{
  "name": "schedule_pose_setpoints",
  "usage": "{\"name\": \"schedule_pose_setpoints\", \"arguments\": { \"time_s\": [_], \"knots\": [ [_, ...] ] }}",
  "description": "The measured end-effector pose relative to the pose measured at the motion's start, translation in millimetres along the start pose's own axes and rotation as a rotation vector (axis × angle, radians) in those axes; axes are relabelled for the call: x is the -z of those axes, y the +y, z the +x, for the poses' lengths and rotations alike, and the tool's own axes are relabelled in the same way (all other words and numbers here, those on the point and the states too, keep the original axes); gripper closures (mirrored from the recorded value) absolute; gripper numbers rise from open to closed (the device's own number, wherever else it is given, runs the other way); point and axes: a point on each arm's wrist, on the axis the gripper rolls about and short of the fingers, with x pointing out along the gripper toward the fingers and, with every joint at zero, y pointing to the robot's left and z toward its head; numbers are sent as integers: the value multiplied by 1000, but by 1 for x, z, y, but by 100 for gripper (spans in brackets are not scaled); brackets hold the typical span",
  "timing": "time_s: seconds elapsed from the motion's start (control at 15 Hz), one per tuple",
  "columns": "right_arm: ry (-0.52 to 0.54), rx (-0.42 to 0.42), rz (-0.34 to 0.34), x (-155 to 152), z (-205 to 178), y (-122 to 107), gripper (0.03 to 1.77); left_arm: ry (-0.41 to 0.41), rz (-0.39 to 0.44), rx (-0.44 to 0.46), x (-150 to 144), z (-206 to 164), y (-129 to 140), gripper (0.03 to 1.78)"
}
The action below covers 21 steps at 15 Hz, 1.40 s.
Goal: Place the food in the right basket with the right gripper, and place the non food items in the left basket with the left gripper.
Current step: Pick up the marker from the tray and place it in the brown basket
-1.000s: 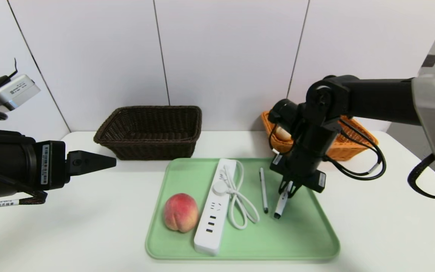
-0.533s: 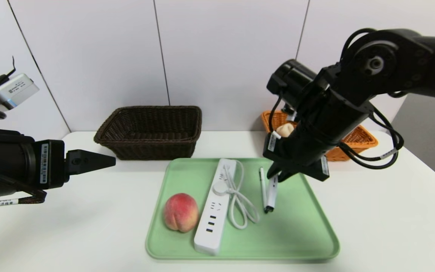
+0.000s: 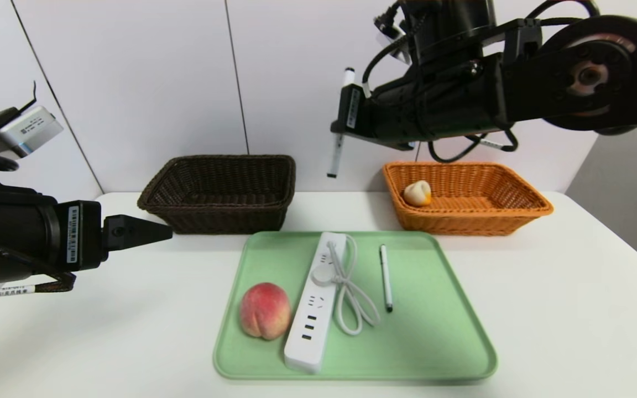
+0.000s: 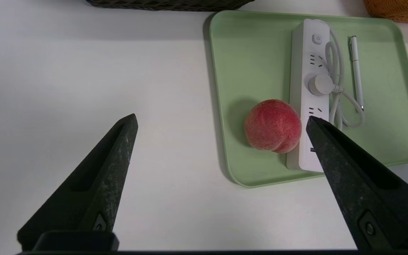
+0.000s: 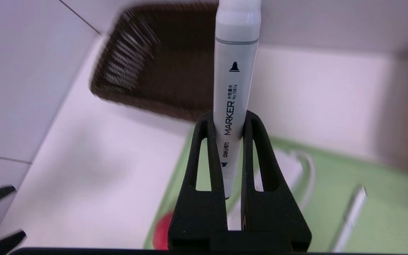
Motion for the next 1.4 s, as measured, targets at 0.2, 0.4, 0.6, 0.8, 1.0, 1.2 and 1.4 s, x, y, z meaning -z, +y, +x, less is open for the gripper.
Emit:
{"name": "schedule_pose_setpoints", "arguments": {
  "time_s": [0.2, 0.4, 0.6, 0.8, 1.0, 1.2, 1.4],
  "knots": [
    [-167, -122, -14, -5, 27, 7, 164, -23, -3, 8, -3, 1, -1, 12],
    [-261, -211, -21, 3, 54, 13, 164, -77, -5, 27, -8, -1, -3, 12],
    [-304, -251, -70, 21, 82, 17, 164, -88, -5, 26, -9, -3, -2, 12],
    [-343, -257, -137, 46, 114, 14, 164, -97, -2, 6, -9, -5, -1, 12],
    [-344, -257, -151, 73, 145, 6, 164, -108, 1, -14, -9, -6, -1, 12],
    [-377, -253, -159, 95, 168, -5, 164, -100, 3, -17, -4, -8, 1, 12],
    [-380, -248, -155, 107, 179, -12, 164, -84, 6, -23, 3, -9, 4, 12]
  ]
}}
